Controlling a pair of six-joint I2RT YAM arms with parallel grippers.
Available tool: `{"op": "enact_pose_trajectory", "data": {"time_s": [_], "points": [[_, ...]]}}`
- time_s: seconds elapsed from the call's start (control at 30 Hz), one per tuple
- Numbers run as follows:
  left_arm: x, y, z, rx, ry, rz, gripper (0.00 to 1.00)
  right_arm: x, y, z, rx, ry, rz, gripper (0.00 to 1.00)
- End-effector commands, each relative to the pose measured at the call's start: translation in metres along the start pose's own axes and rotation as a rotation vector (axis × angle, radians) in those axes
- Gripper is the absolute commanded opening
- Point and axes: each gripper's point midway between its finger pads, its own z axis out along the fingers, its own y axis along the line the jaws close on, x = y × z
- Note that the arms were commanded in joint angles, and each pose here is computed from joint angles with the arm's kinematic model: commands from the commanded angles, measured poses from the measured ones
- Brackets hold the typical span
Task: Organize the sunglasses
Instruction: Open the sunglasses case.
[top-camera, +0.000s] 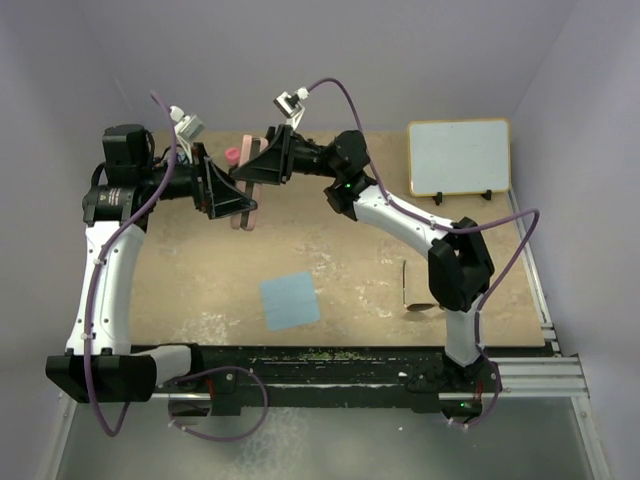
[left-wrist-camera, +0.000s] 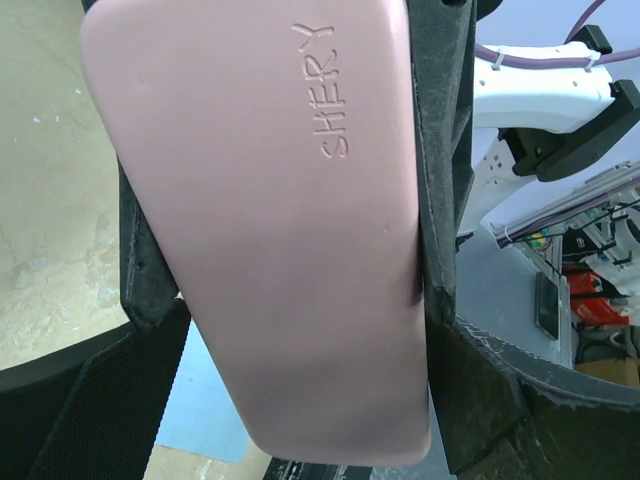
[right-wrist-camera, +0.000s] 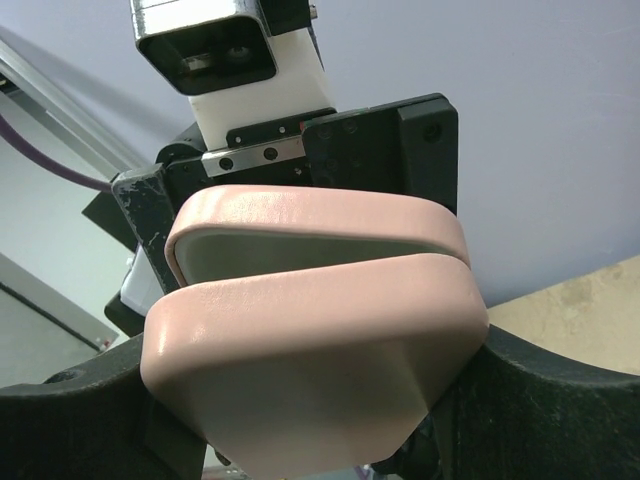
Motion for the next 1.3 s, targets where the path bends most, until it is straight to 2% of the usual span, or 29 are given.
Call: {"op": "enact_pose_trajectory", "data": {"time_s": [0.0, 0.13, 0.17, 0.3, 0.37, 0.4, 0.6, 0.87, 1.27], "points": [[-0.005, -0.003, -0.001, -0.003, -0.013, 0.043, 0.98, -0.018, 0.044, 0.012, -0.116, -0.047, -0.086, 0.0], [-0.007, -0.007, -0.002, 0.002, -0.017, 0.061, 0.97, -0.014, 0.038, 0.011, -0.109, -0.046, -0.072, 0.0], [-0.007, -0.008, -0.002, 0.008, -0.017, 0.063, 0.9, -0.013, 0.038, 0.011, -0.114, -0.045, -0.07, 0.0], [-0.008, -0.005, -0.001, 0.013, -0.015, 0.062, 0.38, -0.011, 0.042, 0.01, -0.133, -0.036, -0.069, 0.0], [-0.007, -0.004, 0.0, 0.023, -0.011, 0.053, 0.08, -0.009, 0.043, 0.009, -0.142, -0.028, -0.069, 0.0], [-0.007, -0.004, 0.0, 0.021, -0.01, 0.049, 0.05, -0.008, 0.043, 0.009, -0.146, -0.024, -0.069, 0.0], [-0.009, -0.018, -0.002, 0.075, -0.017, 0.072, 0.04, 0.001, 0.039, 0.006, -0.154, 0.006, -0.056, 0.0], [-0.013, -0.061, -0.015, 0.297, -0.011, 0.06, 0.04, 0.026, 0.03, -0.004, -0.222, 0.101, -0.048, 0.0], [-0.01, -0.077, -0.022, 0.371, 0.029, 0.069, 0.04, 0.031, 0.034, -0.005, -0.355, 0.165, -0.109, 0.0]]}}
